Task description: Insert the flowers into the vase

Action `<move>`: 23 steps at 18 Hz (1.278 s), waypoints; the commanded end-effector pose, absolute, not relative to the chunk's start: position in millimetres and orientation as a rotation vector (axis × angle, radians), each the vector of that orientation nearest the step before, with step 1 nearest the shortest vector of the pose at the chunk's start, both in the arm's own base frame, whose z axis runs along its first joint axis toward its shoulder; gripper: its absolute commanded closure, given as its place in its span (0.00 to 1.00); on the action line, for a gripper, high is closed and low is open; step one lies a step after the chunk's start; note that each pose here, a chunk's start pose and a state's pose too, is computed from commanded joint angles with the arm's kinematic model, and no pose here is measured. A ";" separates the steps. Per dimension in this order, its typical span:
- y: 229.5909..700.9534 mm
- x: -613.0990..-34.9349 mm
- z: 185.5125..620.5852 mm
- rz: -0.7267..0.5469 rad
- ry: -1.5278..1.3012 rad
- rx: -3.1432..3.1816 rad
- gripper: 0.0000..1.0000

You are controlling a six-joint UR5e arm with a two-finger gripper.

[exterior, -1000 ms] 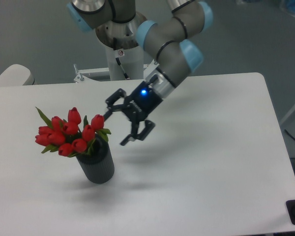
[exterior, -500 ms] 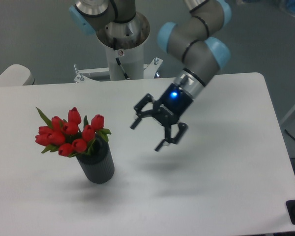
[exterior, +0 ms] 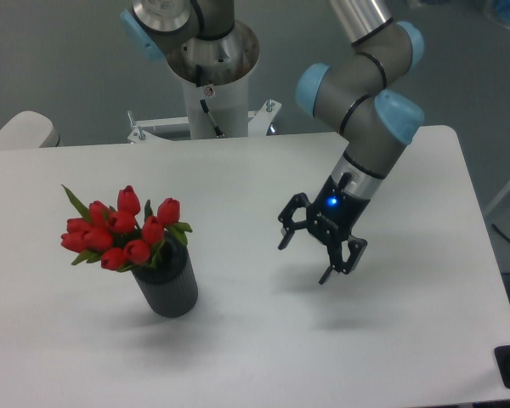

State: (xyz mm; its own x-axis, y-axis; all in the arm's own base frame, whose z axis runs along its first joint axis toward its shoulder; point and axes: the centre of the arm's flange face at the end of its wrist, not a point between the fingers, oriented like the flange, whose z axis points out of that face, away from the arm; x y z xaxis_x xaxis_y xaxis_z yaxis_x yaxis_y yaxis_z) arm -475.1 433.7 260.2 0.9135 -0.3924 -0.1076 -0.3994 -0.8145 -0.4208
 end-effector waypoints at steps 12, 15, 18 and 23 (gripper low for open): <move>481.0 -500.8 247.2 0.192 0.867 -2.876 0.00; 483.0 -504.2 252.1 0.171 0.868 -2.883 0.00; 480.9 -507.6 247.6 0.147 0.884 -2.911 0.00; 477.2 -513.5 245.5 0.149 0.950 -2.894 0.00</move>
State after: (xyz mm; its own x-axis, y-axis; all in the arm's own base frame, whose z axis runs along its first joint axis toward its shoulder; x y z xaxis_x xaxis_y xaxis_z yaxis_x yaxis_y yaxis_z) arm -513.5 477.2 245.5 0.8015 -0.5855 -0.1214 -0.5945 -0.8020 -0.0571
